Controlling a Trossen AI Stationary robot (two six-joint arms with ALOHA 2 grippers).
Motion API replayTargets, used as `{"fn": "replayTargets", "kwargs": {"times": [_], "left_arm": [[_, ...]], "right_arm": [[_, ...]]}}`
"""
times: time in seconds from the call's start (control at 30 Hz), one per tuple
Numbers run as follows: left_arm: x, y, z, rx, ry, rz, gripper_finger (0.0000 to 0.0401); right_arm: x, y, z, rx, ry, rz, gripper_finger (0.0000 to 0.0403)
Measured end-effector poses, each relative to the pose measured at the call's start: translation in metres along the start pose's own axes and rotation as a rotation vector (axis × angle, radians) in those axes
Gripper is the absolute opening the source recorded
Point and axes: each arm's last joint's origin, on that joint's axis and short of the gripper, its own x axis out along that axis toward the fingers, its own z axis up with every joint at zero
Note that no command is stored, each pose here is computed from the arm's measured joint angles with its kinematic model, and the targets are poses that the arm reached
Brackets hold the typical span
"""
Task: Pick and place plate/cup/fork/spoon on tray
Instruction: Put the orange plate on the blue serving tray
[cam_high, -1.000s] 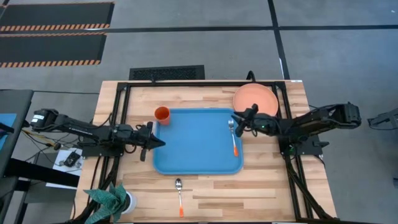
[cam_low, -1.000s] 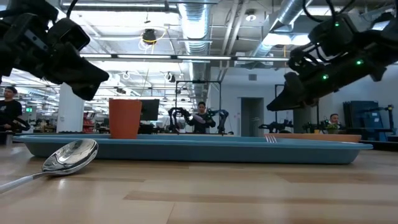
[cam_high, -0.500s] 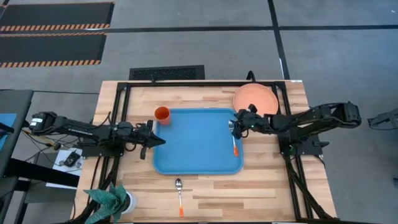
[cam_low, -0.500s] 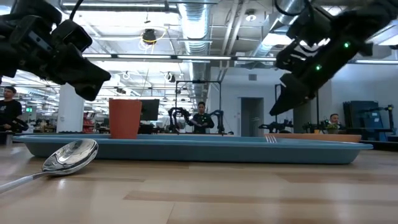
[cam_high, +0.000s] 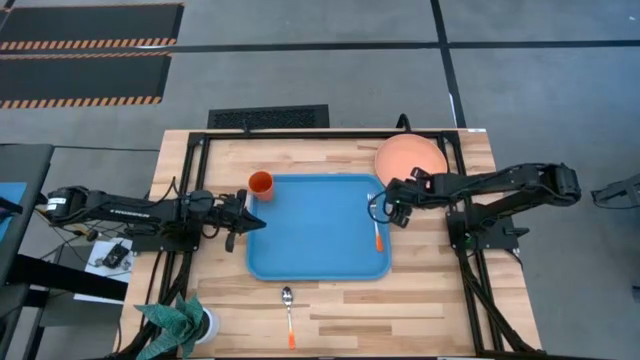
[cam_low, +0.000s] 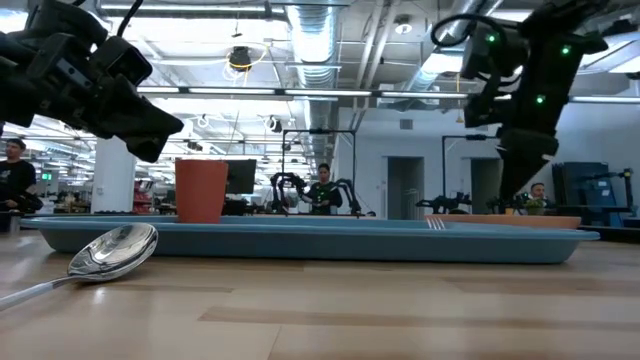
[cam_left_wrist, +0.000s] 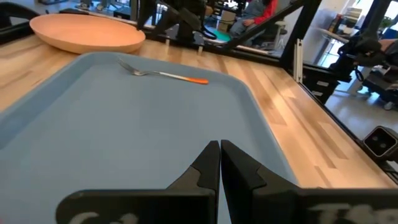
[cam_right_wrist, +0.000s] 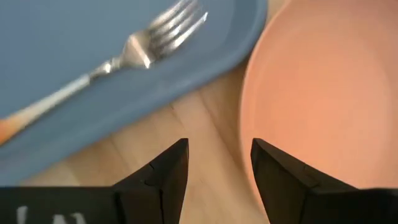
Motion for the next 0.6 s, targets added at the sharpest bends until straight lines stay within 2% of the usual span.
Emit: {"fn": "replayTargets", "kwargs": {"times": [0.33,0.6], "left_arm": [[0.000,0.000,0.000,0.017,0.000,0.002,0.0000],[0.000,0.000,0.000,0.032,0.001,0.003,0.0000]], "right_arm": [[0.014,-0.009,-0.014,0.022,0.076,-0.008,0.0192],[0.028,-0.024,-0.013,0.033,0.041,-0.013,0.0175]]}}
